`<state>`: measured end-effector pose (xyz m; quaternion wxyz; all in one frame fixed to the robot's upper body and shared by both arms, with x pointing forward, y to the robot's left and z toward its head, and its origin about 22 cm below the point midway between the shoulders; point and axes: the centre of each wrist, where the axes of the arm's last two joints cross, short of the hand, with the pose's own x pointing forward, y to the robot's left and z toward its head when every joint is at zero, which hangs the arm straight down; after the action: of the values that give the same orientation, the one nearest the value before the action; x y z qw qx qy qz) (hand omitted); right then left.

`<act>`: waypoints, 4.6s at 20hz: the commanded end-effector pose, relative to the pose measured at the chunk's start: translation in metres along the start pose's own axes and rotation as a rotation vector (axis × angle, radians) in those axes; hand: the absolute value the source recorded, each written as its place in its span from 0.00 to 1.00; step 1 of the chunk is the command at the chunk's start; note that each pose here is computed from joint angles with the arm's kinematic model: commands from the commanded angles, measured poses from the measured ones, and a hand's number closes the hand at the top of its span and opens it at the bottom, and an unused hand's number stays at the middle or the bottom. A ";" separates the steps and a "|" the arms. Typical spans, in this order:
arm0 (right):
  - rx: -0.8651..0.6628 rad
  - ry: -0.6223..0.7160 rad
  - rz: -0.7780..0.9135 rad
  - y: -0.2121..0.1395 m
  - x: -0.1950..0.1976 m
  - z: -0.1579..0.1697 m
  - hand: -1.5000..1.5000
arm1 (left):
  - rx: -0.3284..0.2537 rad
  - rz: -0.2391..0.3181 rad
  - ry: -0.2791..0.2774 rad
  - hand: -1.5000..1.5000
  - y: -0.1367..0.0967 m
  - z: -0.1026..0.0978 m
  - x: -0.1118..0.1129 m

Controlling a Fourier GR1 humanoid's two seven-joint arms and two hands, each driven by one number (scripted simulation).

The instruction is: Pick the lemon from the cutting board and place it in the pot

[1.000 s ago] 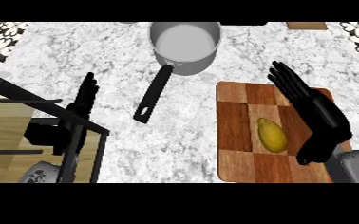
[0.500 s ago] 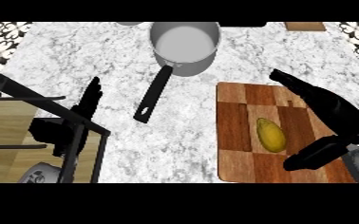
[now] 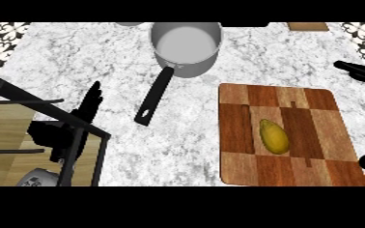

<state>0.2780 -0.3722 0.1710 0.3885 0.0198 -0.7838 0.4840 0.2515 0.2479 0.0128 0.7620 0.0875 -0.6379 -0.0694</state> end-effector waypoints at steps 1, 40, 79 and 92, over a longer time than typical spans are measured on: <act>0.166 0.034 0.109 -0.040 0.028 0.010 0.00 | -0.023 0.185 -0.081 0.50 -0.006 -0.009 0.039; 0.432 0.409 0.250 0.066 0.038 -0.051 0.00 | -0.036 0.207 -0.070 0.50 -0.016 -0.010 0.051; 0.519 0.487 0.363 0.154 -0.015 -0.088 1.00 | -0.049 0.231 -0.085 0.50 -0.008 0.005 0.057; 0.055 1.269 0.187 0.190 -0.040 -0.073 1.00 | 0.053 0.224 -0.005 0.50 0.012 0.009 0.019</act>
<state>0.2789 -0.2284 0.0428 0.6342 -0.2743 -0.4585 0.5589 0.2358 0.2602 0.0171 0.7940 0.0350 -0.6054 0.0424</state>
